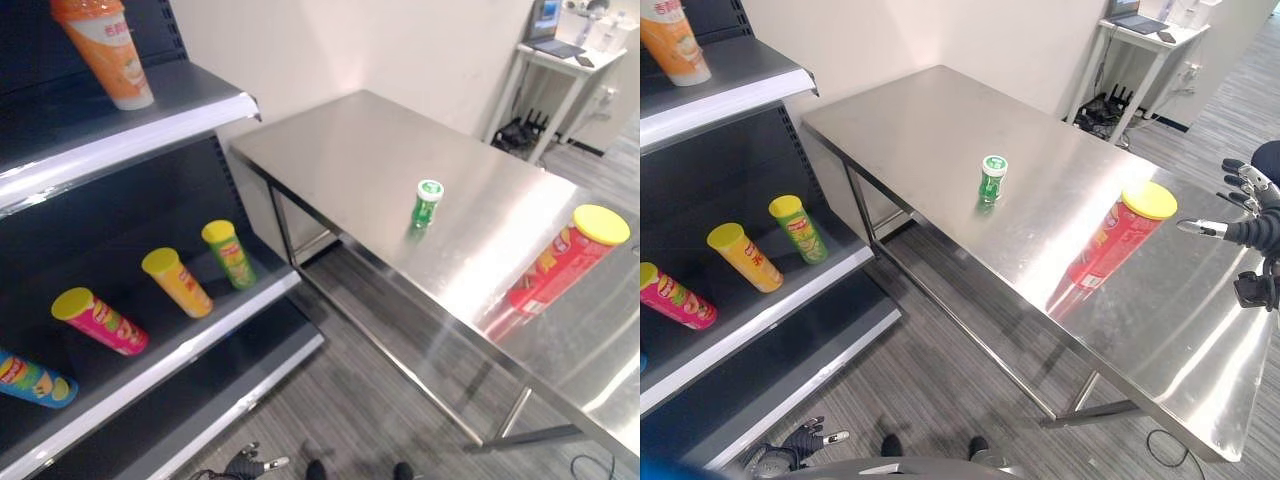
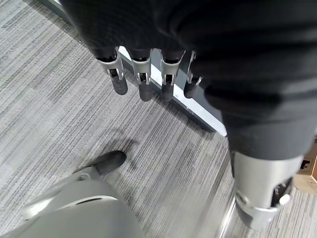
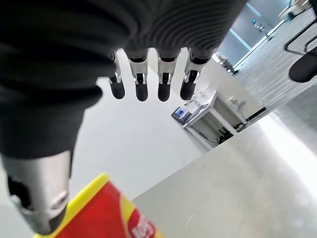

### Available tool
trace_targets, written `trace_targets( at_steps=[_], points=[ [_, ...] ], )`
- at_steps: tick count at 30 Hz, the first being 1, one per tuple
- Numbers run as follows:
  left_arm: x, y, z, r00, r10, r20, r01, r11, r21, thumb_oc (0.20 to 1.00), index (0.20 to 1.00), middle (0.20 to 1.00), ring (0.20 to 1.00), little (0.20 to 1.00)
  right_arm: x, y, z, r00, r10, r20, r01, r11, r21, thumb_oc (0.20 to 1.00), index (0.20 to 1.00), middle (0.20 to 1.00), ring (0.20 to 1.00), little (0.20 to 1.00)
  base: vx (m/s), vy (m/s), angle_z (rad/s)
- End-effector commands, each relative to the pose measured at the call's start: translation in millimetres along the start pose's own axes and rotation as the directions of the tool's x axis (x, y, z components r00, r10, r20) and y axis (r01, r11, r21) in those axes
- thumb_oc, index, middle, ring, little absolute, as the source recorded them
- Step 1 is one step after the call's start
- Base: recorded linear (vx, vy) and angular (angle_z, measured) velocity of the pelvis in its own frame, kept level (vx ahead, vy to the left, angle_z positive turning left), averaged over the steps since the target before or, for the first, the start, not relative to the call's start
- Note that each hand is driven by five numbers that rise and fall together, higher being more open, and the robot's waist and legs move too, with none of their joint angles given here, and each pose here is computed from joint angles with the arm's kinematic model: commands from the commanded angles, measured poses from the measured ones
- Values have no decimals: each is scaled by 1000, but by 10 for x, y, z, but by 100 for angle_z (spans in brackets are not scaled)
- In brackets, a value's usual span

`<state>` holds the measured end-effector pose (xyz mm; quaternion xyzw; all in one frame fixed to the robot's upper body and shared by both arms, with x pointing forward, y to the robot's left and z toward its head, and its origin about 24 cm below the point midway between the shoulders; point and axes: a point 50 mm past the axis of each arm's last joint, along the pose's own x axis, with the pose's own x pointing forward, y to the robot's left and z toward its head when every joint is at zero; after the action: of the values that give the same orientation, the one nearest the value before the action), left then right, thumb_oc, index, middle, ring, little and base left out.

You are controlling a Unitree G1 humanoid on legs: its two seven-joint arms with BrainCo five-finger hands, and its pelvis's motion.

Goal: Put the goods on the table back onto the shelves and tidy them up.

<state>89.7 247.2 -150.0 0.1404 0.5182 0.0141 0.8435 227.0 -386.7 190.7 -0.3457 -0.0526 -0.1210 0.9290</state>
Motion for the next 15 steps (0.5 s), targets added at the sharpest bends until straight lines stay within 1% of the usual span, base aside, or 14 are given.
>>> trace_targets(
  at_steps=[1,7,9,12,15],
  points=[
    [76,98,288,997,28,77,-27,999,-17,1000,1000,1000,1000,1000,121,-200,252,992,-64,111,62,998,20,1000,1000,1000,1000,1000,3,-18,5],
    [77,96,344,994,29,103,-28,999,-18,1000,1000,1000,1000,1000,111,-193,322,986,-62,152,52,996,69,1000,1000,1000,1000,1000,4,-18,7],
    [73,94,339,994,28,105,-26,1000,-15,1000,1000,1000,1000,1000,109,-166,355,985,-42,169,30,997,71,1000,1000,1000,1000,1000,-4,-6,2],
    [66,92,302,995,22,95,-21,1000,-10,1000,1000,1000,1000,1000,152,-29,349,987,41,154,-45,999,18,1000,1000,1000,1000,1000,0,0,0],
    [65,97,307,995,22,98,-22,1000,-7,1000,1000,1000,1000,1000,177,57,325,988,77,137,-75,997,-15,1000,1000,1000,1000,1000,0,0,0]
  ],
)
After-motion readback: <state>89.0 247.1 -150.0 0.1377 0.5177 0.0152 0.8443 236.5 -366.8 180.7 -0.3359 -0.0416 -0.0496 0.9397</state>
